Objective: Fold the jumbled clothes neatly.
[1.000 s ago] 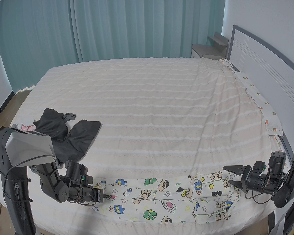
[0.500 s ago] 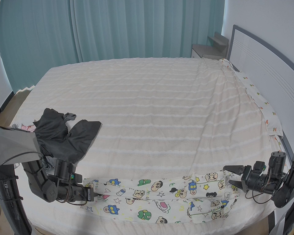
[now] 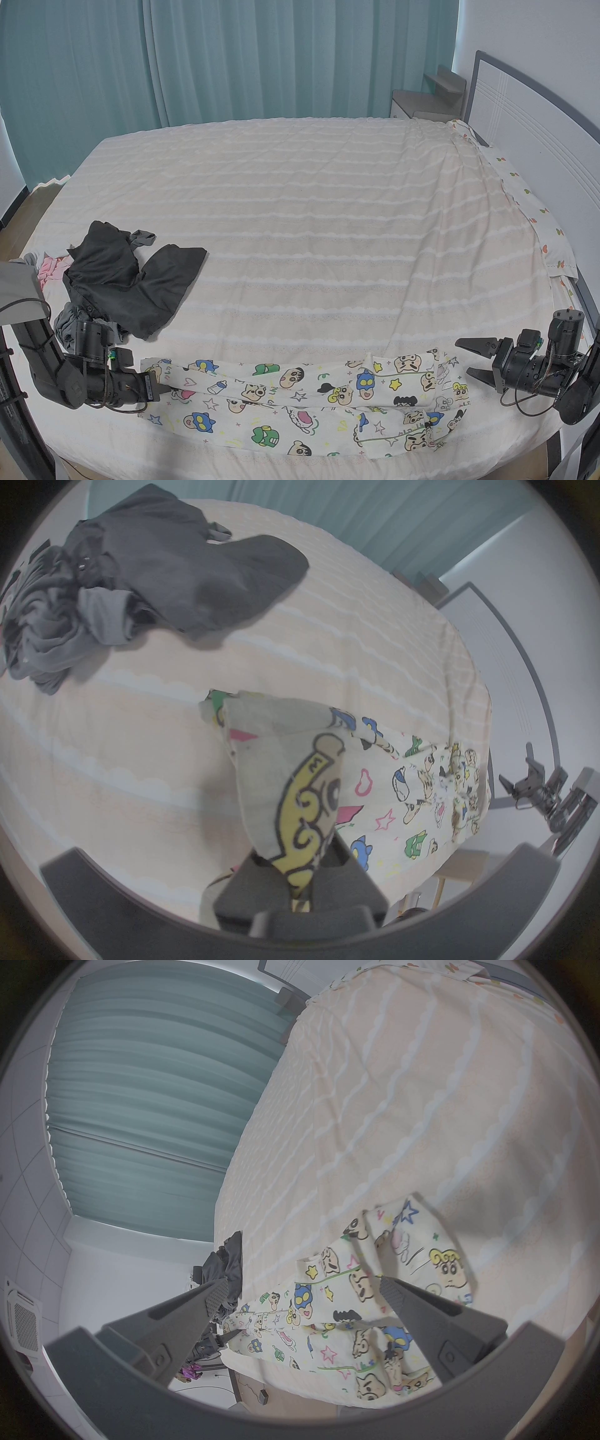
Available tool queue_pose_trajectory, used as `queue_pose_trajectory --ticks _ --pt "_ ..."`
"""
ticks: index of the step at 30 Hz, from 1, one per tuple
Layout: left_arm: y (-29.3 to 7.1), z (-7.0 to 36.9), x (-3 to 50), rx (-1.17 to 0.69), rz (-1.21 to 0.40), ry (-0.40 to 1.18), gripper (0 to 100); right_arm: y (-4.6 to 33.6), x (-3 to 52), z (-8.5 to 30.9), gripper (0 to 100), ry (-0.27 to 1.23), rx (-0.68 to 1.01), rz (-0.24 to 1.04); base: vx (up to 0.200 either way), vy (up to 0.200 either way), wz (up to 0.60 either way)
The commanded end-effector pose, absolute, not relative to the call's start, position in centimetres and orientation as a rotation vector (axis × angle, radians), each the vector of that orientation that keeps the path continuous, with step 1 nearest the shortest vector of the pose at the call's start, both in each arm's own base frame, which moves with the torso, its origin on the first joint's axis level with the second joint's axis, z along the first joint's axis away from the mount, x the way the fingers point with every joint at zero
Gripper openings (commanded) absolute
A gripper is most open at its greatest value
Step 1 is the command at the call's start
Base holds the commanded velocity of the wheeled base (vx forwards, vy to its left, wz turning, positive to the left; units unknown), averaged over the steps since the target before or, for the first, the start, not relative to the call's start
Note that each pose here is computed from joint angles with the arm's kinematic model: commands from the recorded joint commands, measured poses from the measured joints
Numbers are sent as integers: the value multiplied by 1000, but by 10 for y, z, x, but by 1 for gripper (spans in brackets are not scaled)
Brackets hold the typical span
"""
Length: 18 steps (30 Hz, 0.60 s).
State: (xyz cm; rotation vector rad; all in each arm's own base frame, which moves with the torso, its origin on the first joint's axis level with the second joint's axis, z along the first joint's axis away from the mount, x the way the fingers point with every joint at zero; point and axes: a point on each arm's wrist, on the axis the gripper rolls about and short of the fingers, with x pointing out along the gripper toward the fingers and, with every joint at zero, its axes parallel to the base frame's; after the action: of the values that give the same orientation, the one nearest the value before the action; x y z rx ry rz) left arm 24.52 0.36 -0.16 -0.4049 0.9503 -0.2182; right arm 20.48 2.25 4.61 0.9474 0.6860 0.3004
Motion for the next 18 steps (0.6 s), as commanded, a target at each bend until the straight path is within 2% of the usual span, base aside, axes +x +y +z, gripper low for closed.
queue_pose_trajectory --ticks 1,18 --pt "34 10 236 -487 -170 887 0 22 201 44 100 704 950 291 0 0 0" --pt "146 23 189 -798 -7 629 0 22 200 44 100 709 952 288 0 0 0"
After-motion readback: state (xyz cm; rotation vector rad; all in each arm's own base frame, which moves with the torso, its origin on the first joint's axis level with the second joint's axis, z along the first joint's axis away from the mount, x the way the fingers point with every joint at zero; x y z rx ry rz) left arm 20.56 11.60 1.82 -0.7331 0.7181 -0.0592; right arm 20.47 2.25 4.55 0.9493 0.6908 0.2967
